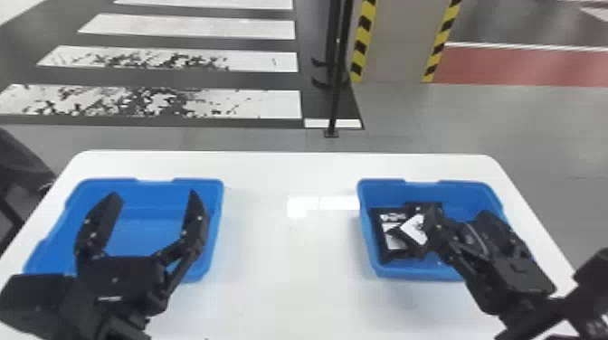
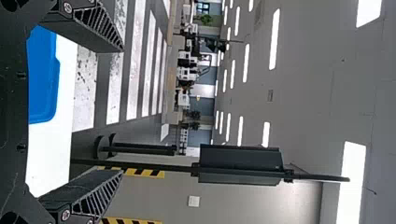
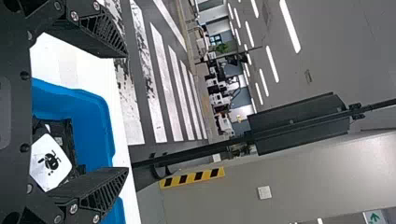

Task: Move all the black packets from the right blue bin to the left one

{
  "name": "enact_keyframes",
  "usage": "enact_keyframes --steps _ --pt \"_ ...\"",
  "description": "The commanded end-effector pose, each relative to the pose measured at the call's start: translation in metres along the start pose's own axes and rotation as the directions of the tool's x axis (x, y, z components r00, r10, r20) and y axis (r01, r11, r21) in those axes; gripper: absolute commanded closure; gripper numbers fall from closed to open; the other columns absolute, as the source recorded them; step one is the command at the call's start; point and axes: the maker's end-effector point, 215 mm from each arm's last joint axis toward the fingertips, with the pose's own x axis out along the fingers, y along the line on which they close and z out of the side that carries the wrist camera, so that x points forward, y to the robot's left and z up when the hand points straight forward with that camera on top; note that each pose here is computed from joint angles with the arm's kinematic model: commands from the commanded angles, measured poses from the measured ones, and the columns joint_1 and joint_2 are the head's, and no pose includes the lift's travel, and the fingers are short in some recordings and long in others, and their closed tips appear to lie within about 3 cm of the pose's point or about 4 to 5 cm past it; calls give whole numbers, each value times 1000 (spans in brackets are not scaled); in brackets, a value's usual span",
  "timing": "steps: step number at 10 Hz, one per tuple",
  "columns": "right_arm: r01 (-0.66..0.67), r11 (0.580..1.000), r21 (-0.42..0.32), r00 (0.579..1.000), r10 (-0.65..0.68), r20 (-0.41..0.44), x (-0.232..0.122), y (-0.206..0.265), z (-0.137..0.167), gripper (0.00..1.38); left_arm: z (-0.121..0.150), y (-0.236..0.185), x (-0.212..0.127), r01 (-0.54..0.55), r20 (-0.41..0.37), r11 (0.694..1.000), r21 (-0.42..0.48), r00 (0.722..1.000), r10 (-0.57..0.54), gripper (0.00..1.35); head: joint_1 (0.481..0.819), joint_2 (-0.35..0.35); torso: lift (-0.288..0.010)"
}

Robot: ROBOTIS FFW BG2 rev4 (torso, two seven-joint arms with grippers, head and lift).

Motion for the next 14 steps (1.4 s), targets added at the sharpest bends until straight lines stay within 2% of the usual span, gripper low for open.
enact_keyframes --steps 1,7,8,9,12,14 --pt "0 1000 -1 1000 0 1 0 0 1 171 0 1 0 -1 0 1000 0 1000 1 107 695 -63 -140" --pt "-8 997 -80 1000 6 -24 7 5 4 171 0 0 1 3 0 1000 14 1000 -3 107 695 -57 -140" --pt "-8 997 -82 999 4 -46 12 3 -1 171 -1 1 0 2 -3 1000 15 1000 -2 107 695 -56 -140" --pt "-7 998 -68 994 0 -107 17 -1 -16 171 -1 1 0 3 -2 1000 16 1000 -3 107 695 -54 -140" --pt "-8 997 -83 990 -4 -144 42 -10 -26 171 -4 -1 1 11 -15 1000 19 1000 -11 107 695 -54 -140" --pt "-6 997 -82 976 -12 -217 56 -18 -49 171 -4 -2 1 15 -15 1000 20 1000 -14 107 695 -55 -140"
